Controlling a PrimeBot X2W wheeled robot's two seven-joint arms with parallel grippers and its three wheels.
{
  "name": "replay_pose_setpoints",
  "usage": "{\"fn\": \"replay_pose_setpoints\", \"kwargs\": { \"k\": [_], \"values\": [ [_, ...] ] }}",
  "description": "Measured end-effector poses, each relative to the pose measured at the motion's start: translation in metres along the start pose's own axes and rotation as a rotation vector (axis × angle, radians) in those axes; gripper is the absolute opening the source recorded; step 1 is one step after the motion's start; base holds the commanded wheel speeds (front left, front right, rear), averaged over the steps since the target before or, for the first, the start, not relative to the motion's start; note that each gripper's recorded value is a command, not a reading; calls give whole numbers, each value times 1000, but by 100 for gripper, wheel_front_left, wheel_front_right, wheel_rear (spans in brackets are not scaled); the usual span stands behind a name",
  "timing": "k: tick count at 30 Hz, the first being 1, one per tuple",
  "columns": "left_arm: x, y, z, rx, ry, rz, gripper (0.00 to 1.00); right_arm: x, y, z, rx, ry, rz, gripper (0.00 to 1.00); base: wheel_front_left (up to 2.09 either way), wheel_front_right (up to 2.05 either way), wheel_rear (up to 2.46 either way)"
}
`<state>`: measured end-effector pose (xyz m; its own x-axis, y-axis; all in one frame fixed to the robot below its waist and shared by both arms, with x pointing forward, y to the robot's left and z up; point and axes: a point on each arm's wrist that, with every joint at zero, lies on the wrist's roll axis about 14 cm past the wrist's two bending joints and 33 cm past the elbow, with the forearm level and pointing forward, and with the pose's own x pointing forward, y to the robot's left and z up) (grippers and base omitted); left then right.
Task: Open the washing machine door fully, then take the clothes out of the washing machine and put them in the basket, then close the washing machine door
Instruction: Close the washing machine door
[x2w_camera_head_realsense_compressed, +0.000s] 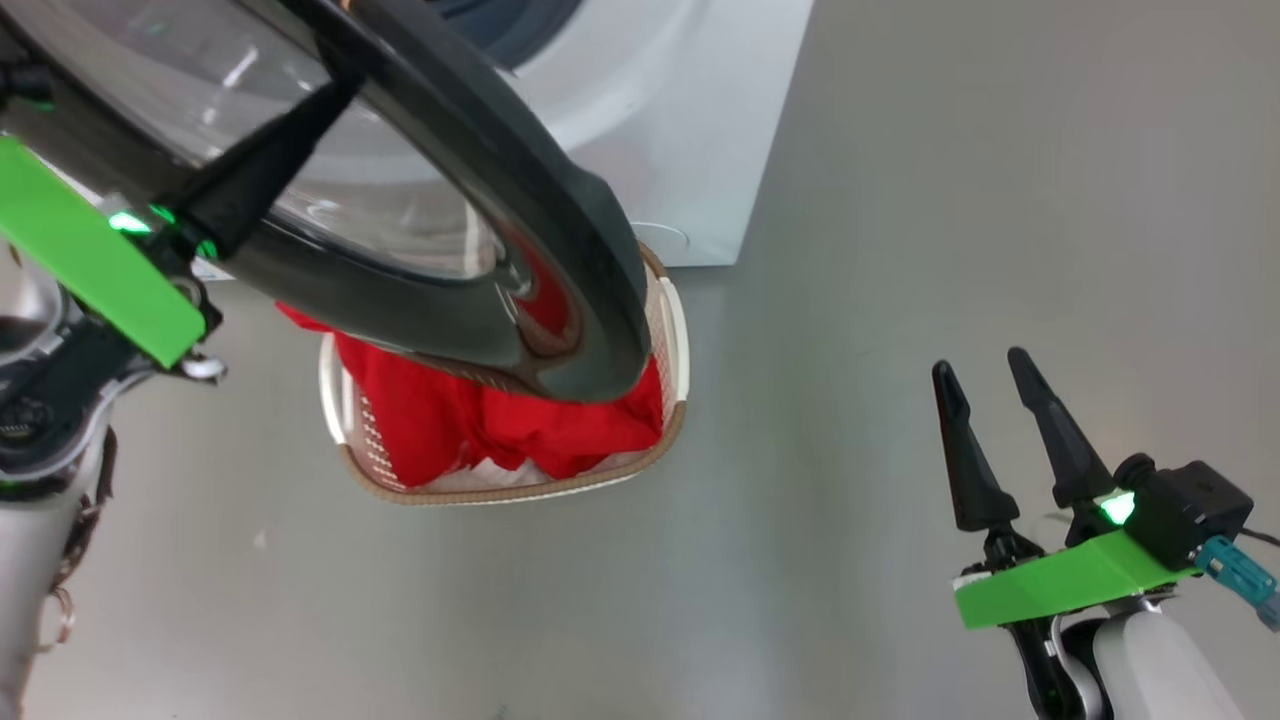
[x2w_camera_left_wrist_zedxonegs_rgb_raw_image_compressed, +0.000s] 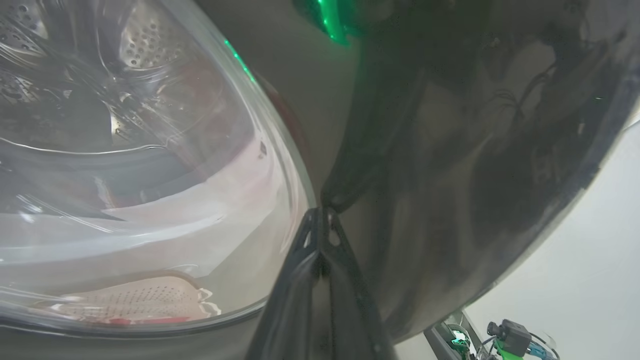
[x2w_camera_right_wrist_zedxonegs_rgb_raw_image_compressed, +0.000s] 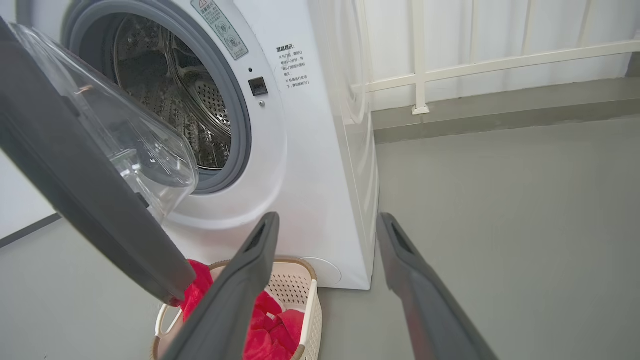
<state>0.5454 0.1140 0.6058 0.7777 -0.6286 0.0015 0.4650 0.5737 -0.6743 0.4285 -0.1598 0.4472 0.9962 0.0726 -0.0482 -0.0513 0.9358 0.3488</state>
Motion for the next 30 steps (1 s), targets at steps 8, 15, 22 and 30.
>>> {"fn": "replay_pose_setpoints", "kwargs": {
  "k": [8,15,22,30],
  "values": [
    [27,10,2,23,-30,-7,0,0,-16,0,-6,0,-45,100,0,0,0],
    [42,12,4,33,-59,-20,0,0,-25,0,-10,0,-69,100,0,0,0],
    [49,16,3,23,-67,-22,0,1,-29,2,-15,-7,-79,100,0,0,0],
    [39,19,4,28,-73,-4,0,5,-23,1,-9,-6,-62,100,0,0,0]
  ]
}}
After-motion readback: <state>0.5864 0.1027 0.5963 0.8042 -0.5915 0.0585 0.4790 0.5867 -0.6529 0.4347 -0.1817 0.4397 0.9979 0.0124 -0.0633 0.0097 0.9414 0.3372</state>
